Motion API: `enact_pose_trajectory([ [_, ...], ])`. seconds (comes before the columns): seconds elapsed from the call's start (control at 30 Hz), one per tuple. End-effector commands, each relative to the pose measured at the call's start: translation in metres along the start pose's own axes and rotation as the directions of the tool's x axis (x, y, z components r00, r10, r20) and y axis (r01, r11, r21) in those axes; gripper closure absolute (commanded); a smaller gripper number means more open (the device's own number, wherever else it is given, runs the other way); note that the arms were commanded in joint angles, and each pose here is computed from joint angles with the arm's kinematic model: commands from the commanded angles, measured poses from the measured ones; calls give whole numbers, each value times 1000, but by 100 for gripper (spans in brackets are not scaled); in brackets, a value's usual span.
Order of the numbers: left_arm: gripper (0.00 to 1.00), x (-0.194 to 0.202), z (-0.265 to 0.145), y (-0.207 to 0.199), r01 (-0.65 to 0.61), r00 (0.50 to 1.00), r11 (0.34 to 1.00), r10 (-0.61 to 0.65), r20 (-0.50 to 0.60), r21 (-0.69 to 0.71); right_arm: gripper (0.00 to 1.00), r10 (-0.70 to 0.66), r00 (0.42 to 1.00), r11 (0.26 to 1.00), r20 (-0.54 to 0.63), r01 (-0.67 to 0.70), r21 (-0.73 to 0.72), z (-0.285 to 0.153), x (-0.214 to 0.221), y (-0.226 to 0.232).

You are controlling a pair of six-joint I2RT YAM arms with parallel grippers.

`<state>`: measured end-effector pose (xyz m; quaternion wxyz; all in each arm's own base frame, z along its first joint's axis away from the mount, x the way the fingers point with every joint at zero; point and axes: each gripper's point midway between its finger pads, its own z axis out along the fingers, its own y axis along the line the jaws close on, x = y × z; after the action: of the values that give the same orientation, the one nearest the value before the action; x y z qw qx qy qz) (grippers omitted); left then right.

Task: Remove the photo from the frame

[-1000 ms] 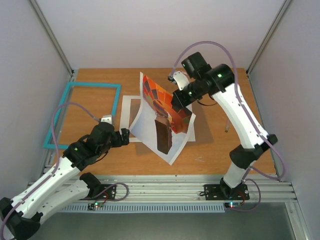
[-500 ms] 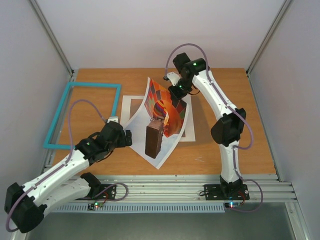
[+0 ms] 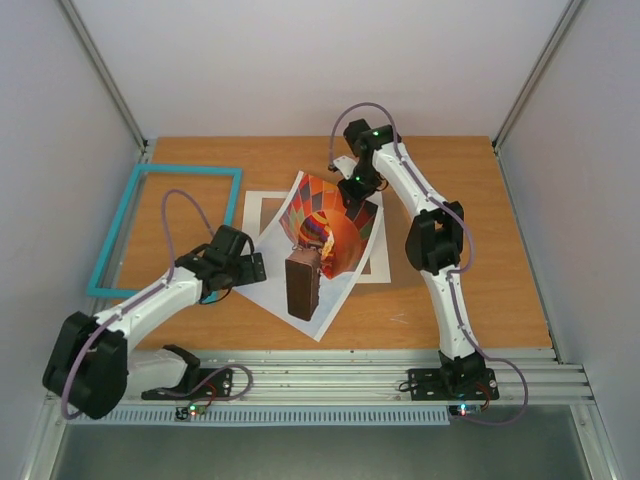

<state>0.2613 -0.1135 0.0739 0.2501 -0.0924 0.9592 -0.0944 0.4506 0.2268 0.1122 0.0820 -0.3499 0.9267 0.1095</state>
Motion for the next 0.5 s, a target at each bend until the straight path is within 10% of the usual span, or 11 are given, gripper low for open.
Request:
enact_pose_trajectory([
  [0.0, 0, -18, 8, -18, 40, 999, 997, -40, -13, 72, 66, 2, 999, 999, 46, -4, 44, -12, -10, -11],
  [0.47, 1, -36, 20, 7, 18, 999, 999, -19, -29, -40, 15, 195, 970, 966, 143, -215, 145, -45, 3, -33],
])
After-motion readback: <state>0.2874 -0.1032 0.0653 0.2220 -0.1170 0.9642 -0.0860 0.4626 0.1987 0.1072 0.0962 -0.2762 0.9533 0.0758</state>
